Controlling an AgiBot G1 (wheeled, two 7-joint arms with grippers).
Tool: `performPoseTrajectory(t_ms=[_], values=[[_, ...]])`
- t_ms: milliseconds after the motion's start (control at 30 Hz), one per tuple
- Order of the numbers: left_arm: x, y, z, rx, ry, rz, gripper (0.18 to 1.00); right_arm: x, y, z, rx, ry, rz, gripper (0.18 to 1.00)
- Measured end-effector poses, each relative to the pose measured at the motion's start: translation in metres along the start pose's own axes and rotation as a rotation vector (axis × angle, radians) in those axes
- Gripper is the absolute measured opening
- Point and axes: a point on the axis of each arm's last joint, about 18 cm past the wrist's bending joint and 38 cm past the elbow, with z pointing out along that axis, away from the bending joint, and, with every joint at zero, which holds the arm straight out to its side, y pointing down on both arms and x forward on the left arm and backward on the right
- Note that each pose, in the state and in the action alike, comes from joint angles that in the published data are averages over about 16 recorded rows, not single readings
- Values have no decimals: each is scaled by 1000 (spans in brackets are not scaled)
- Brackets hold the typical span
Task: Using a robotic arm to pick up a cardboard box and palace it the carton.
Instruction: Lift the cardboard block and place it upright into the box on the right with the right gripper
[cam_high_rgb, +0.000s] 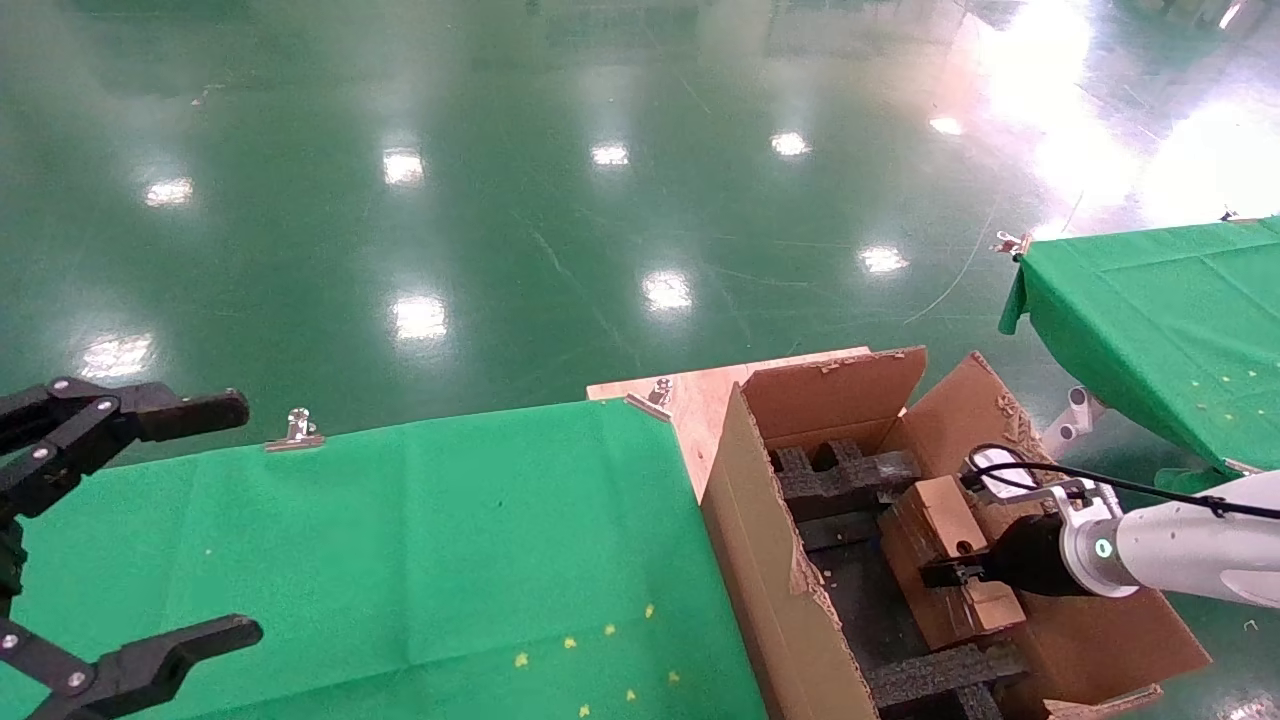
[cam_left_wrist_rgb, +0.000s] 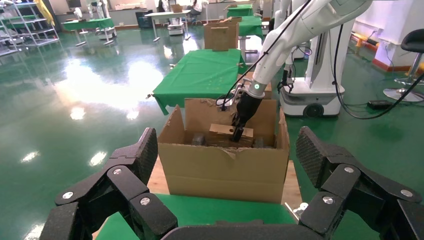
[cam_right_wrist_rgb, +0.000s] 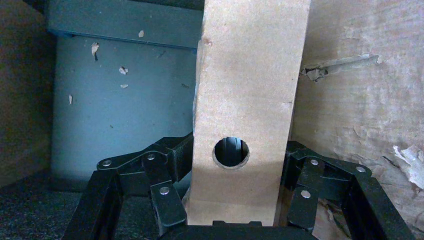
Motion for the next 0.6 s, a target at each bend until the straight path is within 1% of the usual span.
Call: performPoseTrajectory(t_ms=[167, 367, 600], values=[[0, 0, 0, 0, 0, 0, 1001, 0, 0, 0, -1, -1, -1, 291], [0, 0, 0, 0, 0, 0, 1001, 0, -1, -1, 3, 0, 2, 322], [0, 0, 0, 0, 0, 0, 1001, 3, -5, -4, 13, 6, 5, 409]])
